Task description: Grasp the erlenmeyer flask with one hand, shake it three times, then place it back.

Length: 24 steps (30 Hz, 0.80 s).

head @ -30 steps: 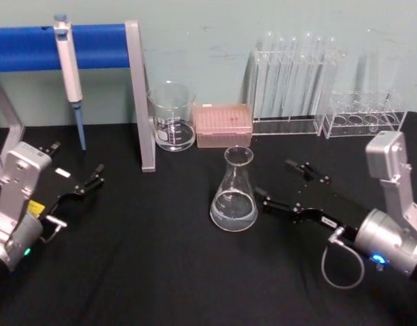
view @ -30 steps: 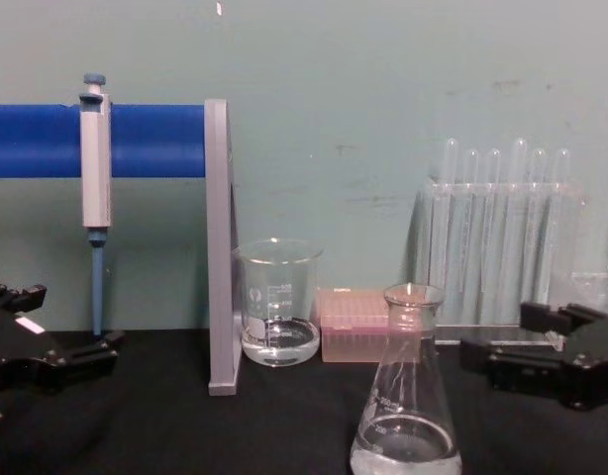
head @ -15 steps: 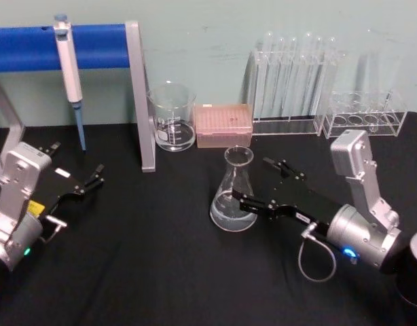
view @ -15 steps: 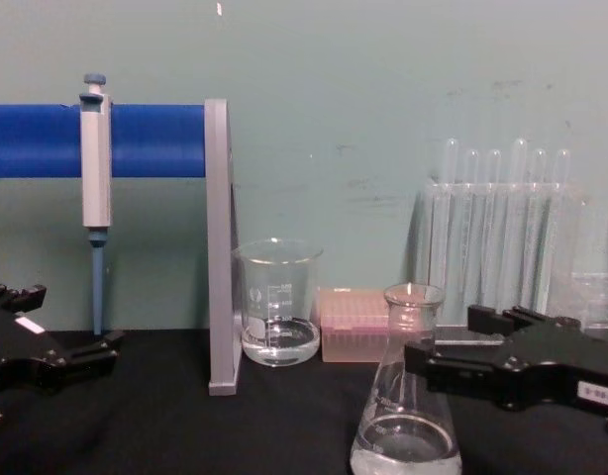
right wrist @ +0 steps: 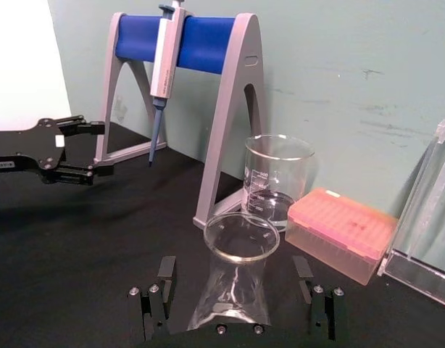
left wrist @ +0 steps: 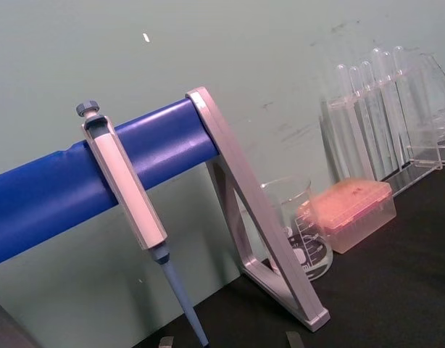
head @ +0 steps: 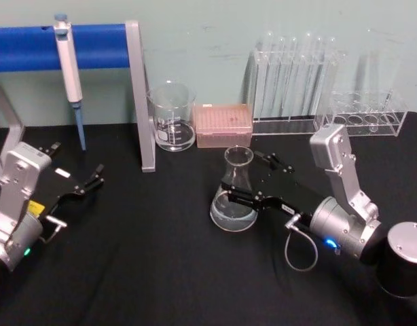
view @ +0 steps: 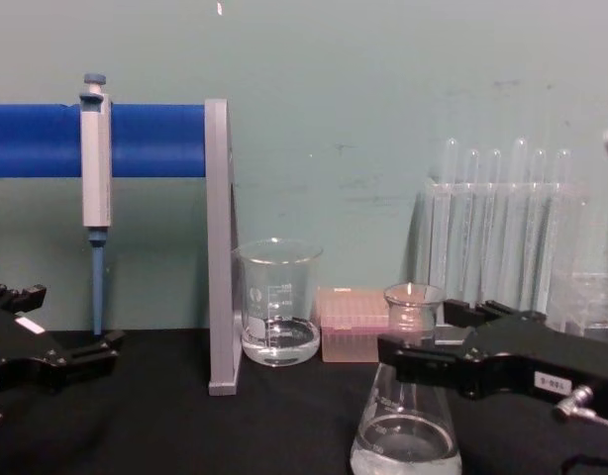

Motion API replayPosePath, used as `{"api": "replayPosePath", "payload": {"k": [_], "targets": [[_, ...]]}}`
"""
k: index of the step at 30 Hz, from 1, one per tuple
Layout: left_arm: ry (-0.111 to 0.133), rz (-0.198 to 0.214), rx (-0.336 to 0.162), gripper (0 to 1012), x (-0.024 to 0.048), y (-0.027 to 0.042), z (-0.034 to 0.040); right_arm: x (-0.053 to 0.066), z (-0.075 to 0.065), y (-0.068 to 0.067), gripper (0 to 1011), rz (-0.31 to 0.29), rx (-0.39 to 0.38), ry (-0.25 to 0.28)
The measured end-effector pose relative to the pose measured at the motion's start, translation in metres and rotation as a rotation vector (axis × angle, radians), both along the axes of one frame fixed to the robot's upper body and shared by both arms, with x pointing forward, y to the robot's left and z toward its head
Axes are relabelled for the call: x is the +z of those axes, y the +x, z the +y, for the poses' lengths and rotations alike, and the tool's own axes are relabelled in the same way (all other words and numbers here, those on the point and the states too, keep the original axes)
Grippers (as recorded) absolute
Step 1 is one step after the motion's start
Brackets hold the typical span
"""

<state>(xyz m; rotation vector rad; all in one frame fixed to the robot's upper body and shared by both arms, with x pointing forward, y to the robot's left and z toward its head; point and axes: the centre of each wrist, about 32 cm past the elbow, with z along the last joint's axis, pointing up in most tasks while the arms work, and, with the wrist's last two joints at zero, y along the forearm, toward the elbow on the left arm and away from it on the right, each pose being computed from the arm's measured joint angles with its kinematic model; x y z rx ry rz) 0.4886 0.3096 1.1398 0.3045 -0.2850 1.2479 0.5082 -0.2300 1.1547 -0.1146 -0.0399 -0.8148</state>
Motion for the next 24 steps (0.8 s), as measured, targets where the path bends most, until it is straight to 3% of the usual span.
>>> {"api": "replayPosePath", "payload": {"k": [12, 24], "targets": [[0.000, 0.000, 0.000, 1001, 0.0000, 0.0000, 0.0000, -0.001, 0.007, 0.014, 1003, 0.004, -0.001, -0.005], [0.000, 0.000, 0.000, 1001, 0.0000, 0.0000, 0.0000, -0.002, 0.011, 0.018, 1002, 0.010, 0.007, -0.009]]}}
